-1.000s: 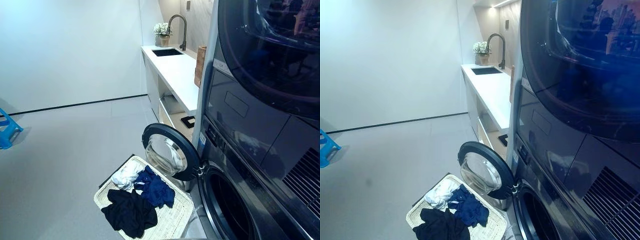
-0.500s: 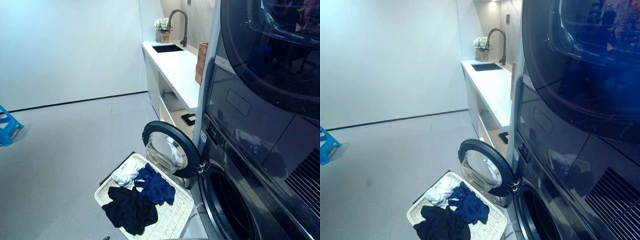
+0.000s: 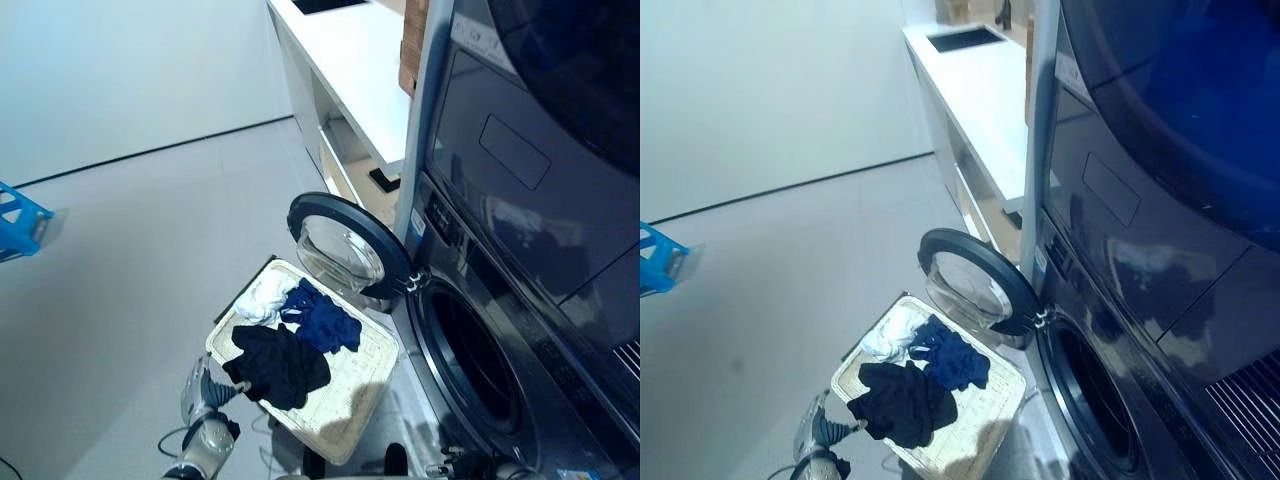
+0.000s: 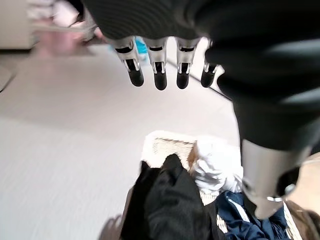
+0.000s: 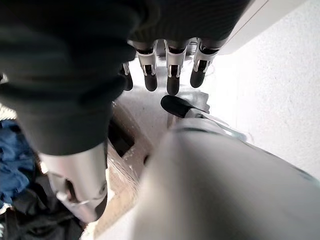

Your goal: Put the clothes into the washing machine.

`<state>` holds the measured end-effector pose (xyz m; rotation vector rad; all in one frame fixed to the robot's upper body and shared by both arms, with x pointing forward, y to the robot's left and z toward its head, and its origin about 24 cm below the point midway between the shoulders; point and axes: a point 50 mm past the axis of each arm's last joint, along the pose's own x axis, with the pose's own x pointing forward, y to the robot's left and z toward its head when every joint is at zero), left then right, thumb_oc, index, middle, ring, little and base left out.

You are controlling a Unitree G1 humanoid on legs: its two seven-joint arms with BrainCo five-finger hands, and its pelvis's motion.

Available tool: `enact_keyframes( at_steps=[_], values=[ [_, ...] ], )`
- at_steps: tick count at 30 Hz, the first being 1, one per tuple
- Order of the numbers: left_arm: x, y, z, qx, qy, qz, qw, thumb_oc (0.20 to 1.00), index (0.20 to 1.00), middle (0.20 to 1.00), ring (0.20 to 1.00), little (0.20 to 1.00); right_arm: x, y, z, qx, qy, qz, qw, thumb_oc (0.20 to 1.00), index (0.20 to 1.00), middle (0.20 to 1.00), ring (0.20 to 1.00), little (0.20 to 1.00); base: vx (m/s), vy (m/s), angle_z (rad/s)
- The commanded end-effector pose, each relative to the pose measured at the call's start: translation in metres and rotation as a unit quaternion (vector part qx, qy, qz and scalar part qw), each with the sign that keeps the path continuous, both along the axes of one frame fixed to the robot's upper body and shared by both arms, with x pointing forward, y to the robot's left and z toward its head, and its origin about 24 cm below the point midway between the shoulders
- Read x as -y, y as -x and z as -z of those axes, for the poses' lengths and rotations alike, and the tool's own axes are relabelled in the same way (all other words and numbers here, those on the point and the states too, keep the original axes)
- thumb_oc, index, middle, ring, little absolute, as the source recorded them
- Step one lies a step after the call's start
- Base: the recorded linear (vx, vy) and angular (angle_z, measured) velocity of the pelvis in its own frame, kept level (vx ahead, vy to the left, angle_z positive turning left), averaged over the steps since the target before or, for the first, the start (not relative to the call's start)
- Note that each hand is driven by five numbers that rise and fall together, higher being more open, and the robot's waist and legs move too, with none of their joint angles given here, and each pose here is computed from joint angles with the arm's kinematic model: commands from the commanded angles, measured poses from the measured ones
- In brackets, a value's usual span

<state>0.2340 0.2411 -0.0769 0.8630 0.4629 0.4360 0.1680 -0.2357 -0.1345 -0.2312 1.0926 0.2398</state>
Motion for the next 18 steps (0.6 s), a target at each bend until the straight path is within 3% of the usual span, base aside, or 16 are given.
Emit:
enact_keyframes(
  at_steps=[1, 18],
  values=[
    [-0.018, -0.032, -0.029, 0.036, -0.057, -0.022, 0.997, 1.0, 1.0, 1.0, 1.0, 1.0, -0.018, -0.032, -0.012, 0.055, -0.03, -0.016, 0.998, 1.0, 1.0, 1.0, 1.0, 1.0, -0.07, 0.065, -0.18],
    [-0.049, -0.102, -0.115, 0.059, -0.112, -0.01, 0.992, 1.0, 1.0, 1.0, 1.0, 1.0, -0.039, -0.104, -0.059, 0.175, -0.068, -0.012, 0.982, 1.0, 1.0, 1.0, 1.0, 1.0, -0.06, 0.029, -0.07]
  ],
)
